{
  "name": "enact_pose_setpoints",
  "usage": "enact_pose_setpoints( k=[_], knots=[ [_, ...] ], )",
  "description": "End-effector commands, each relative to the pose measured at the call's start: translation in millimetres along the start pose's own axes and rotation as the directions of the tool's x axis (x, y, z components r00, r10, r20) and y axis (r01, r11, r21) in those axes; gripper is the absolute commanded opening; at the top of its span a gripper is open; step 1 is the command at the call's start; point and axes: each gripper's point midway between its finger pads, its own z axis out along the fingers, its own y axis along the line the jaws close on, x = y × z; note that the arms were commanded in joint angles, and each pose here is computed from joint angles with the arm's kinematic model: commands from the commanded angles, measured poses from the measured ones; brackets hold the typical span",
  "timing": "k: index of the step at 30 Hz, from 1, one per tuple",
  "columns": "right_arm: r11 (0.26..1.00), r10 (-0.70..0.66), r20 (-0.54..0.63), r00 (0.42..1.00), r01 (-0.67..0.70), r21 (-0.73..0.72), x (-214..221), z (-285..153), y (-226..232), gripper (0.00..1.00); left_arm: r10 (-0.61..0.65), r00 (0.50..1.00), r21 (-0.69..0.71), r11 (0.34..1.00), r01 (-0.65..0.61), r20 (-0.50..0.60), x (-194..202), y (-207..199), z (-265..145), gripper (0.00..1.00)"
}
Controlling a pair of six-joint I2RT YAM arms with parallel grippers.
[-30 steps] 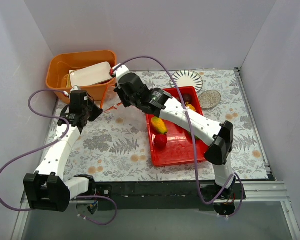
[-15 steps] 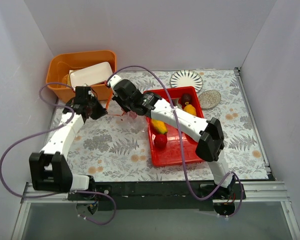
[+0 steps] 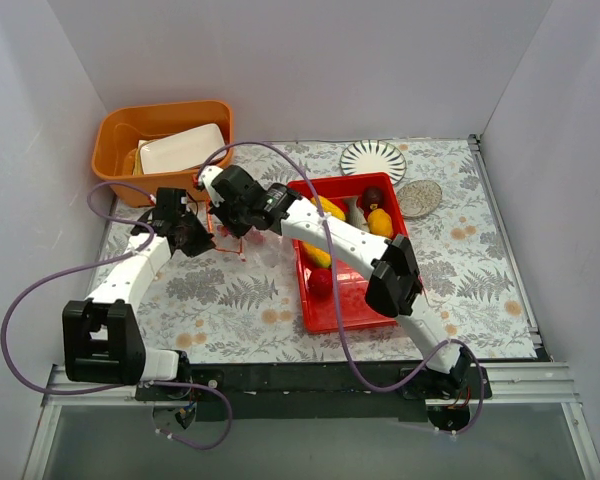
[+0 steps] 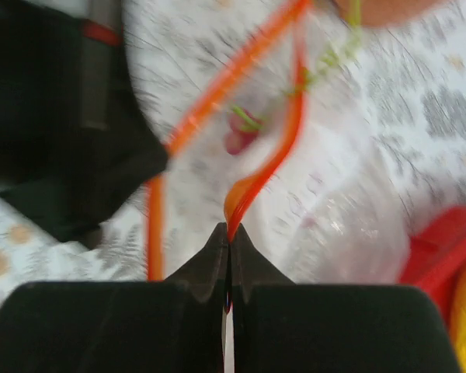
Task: Place the food in the zip-top bag and seal the zipper
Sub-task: Adjust the zipper food storage bag at the center of the board.
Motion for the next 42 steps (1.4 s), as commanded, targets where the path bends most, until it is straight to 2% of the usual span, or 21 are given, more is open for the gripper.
enact_pose_setpoints(
  k=[1, 3, 4, 7, 9, 11, 15, 17, 18, 19, 20, 23, 25, 26, 27, 30, 33, 37, 39, 41, 42],
  knots=[
    [0.939, 0.060, -0.099, 0.993, -0.023, 0.344, 38.6, -8.1, -61.2, 0.01, -0.012, 0.991, -0.001, 1.000, 0.012, 0.132, -30.3, -7.7, -26.5, 0.00],
    [0.985, -0.028, -0.003, 1.000, 0.028, 0.171, 30.1, -9.4, -35.8, 0.01, -0.006, 0.986, 0.000, 1.000, 0.006, 0.165, -37.5, -9.6, -29.6, 0.00],
    [0.994, -0.028, -0.002, 1.000, 0.028, 0.108, 28.7, -10.7, -26.1, 0.01, -0.007, 0.987, -0.013, 1.000, 0.010, 0.161, -38.6, -8.7, -28.1, 0.00],
    [0.998, 0.044, -0.079, 0.996, -0.040, 0.043, 34.0, -8.9, -17.7, 0.01, -0.023, 0.974, -0.081, 0.996, 0.042, 0.225, -51.1, 2.0, -40.3, 0.00],
    [0.993, 0.099, -0.061, 0.993, -0.095, 0.072, 31.2, -16.0, -22.6, 0.01, -0.018, 0.939, -0.077, 0.996, 0.047, 0.344, -71.1, 2.0, -68.9, 0.00],
    [0.993, 0.116, 0.018, 0.993, -0.116, 0.020, 23.3, -17.1, -17.4, 0.01, -0.003, 0.915, -0.047, 0.999, 0.024, 0.404, -84.2, -4.3, -86.2, 0.00],
    [0.994, 0.099, 0.317, 0.943, -0.079, -0.078, -41.8, -78.5, -2.0, 0.01, 0.000, 0.944, -0.139, 0.989, 0.049, 0.330, -81.0, 9.0, -68.9, 0.00],
    [0.986, 0.085, 0.406, 0.910, -0.017, -0.168, -59.9, -98.0, 14.2, 0.01, -0.009, 0.953, -0.125, 0.991, 0.050, 0.304, -69.7, 12.2, -60.3, 0.00],
    [0.978, 0.078, 0.400, 0.913, 0.009, -0.211, -59.7, -97.5, 22.7, 0.01, -0.017, 0.946, -0.082, 0.996, 0.046, 0.325, -71.2, 7.1, -60.2, 0.00],
    [0.966, 0.072, 0.373, 0.925, 0.028, -0.256, -54.9, -90.4, 30.5, 0.01, -0.019, 0.959, -0.028, 0.999, 0.028, 0.284, -61.0, 0.0, -53.1, 0.00],
    [0.956, 0.069, 0.241, 0.968, 0.006, -0.294, -38.5, -64.9, 36.9, 0.01, -0.029, 0.968, -0.024, 0.999, 0.036, 0.248, -50.1, 4.3, -40.7, 0.00],
    [0.975, 0.092, 0.007, 0.996, -0.089, -0.204, -10.5, -19.5, 20.6, 0.01, -0.067, 0.991, -0.063, 0.995, 0.075, 0.119, -26.4, 13.1, -15.0, 0.00],
    [0.967, 0.096, 0.018, 0.995, -0.089, -0.241, -5.8, -10.9, 29.1, 0.01, -0.072, 0.983, -0.014, 0.997, 0.075, 0.167, -33.3, 4.6, -29.4, 0.00],
    [0.954, 0.099, 0.085, 0.991, -0.070, -0.293, -21.7, -32.9, 38.6, 0.01, -0.070, 0.972, 0.004, 0.997, 0.071, 0.223, -43.8, 0.8, -39.4, 0.00],
    [0.959, 0.122, 0.101, 0.987, -0.091, -0.267, -8.4, -20.7, 37.2, 0.01, -0.068, 0.958, 0.029, 0.998, 0.063, 0.278, -57.0, -7.6, -55.0, 0.00],
    [0.980, 0.142, 0.226, 0.964, -0.105, -0.171, -23.3, -43.5, 16.5, 0.01, -0.052, 0.899, 0.045, 0.998, 0.036, 0.435, -95.1, -21.5, -103.7, 0.00],
    [0.982, 0.143, 0.233, 0.962, -0.109, -0.156, -30.5, -50.7, 8.2, 0.01, -0.019, 0.880, -0.018, 0.999, 0.031, 0.475, -113.3, -19.8, -120.5, 0.00],
    [0.977, 0.198, 0.203, 0.959, -0.176, -0.119, -22.2, -44.3, 2.2, 0.01, -0.013, 0.812, 0.032, 0.999, -0.007, 0.583, -155.9, -52.4, -176.5, 0.00],
    [0.968, 0.242, 0.197, 0.950, -0.222, -0.119, -15.8, -41.9, 0.7, 0.01, 0.002, 0.793, 0.054, 0.998, -0.043, 0.609, -166.4, -64.4, -189.0, 0.00],
    [0.938, 0.347, 0.167, 0.923, -0.337, -0.084, 2.8, -33.7, -3.8, 0.01, 0.047, 0.809, 0.062, 0.993, -0.103, 0.585, -166.4, -74.3, -186.9, 0.00],
    [0.921, 0.390, 0.169, 0.905, -0.388, -0.046, 10.1, -30.5, -13.2, 0.01, 0.070, 0.844, 0.035, 0.994, -0.105, 0.531, -163.1, -71.7, -163.9, 0.00]
  ],
)
